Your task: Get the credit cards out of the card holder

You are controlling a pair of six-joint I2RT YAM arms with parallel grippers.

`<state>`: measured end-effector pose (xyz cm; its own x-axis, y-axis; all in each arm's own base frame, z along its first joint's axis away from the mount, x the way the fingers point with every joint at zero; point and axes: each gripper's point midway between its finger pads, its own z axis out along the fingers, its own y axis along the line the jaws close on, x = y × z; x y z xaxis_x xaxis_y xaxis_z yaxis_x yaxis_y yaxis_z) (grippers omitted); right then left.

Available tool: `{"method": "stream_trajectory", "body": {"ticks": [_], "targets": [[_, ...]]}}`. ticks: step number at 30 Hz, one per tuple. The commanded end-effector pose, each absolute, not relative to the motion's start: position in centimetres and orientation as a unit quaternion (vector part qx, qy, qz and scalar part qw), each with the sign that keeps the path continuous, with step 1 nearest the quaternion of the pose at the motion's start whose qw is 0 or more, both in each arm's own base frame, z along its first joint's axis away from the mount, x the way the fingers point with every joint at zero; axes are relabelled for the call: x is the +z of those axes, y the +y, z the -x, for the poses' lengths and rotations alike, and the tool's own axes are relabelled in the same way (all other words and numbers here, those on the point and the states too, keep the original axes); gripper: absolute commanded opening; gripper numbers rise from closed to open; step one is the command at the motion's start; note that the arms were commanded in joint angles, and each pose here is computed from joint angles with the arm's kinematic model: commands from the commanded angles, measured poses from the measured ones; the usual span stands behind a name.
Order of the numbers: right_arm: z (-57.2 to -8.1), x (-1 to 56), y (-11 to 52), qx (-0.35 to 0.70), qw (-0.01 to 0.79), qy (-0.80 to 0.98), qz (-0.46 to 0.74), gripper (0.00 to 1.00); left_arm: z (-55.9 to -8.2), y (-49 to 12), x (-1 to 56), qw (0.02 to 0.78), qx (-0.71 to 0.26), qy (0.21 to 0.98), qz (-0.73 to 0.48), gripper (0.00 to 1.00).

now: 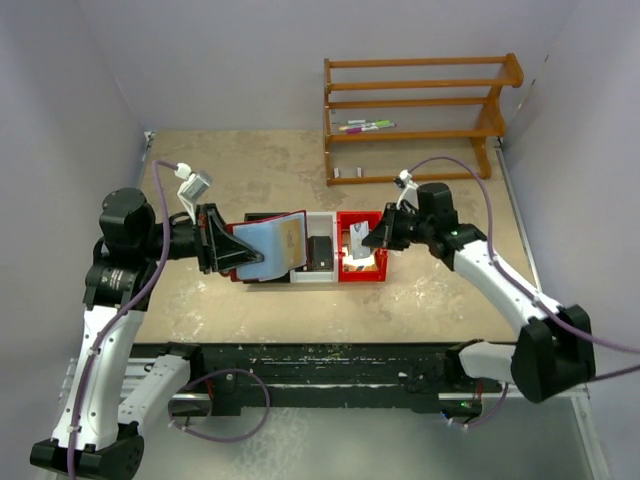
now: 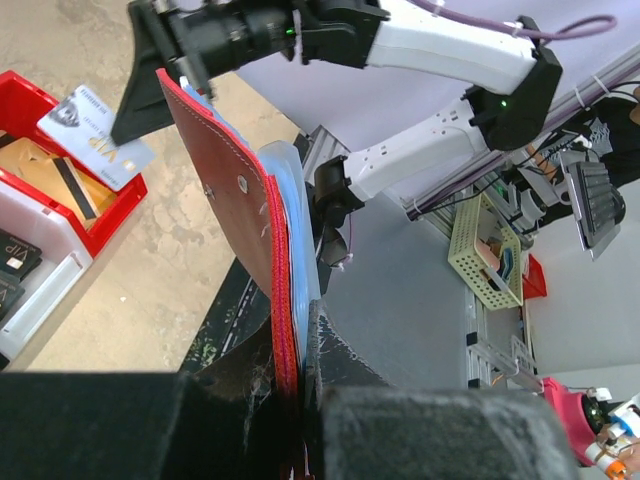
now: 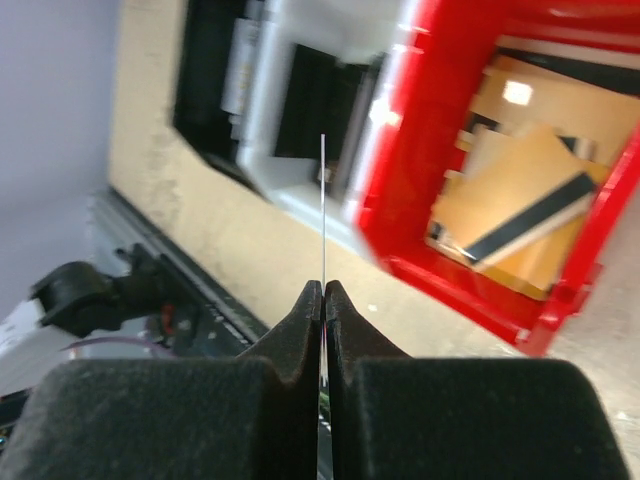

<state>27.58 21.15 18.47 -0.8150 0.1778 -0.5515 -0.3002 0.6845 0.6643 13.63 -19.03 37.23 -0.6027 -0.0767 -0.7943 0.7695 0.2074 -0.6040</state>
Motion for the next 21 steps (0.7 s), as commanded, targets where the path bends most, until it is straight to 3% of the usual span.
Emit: {"method": "stream_trajectory", "body": {"ticks": [1,7,14,21], "targets": [[-30.3,15.2,19.9,0.326,0.312,0.892,0.038,0.0,-12.4,-19.0,39.6,0.394,-0.574,0.655,-0.294,0.04],[-31.2,14.5,21.0,0.35,0.304,0.885,0.034,0.0,-11.9,-19.0,39.9,0.396,-0.576,0.651,-0.297,0.04],[-30.9,21.1,23.6,0.43,0.344,0.834,0.038,0.0,-11.8,-19.0,40.2,0.396,-0.579,0.648,-0.297,0.04],[-31.4,24.0,33.6,0.486,0.32,0.809,0.081,0.0,-11.5,-19.0,40.8,0.399,-0.582,0.643,-0.297,0.04]]}}
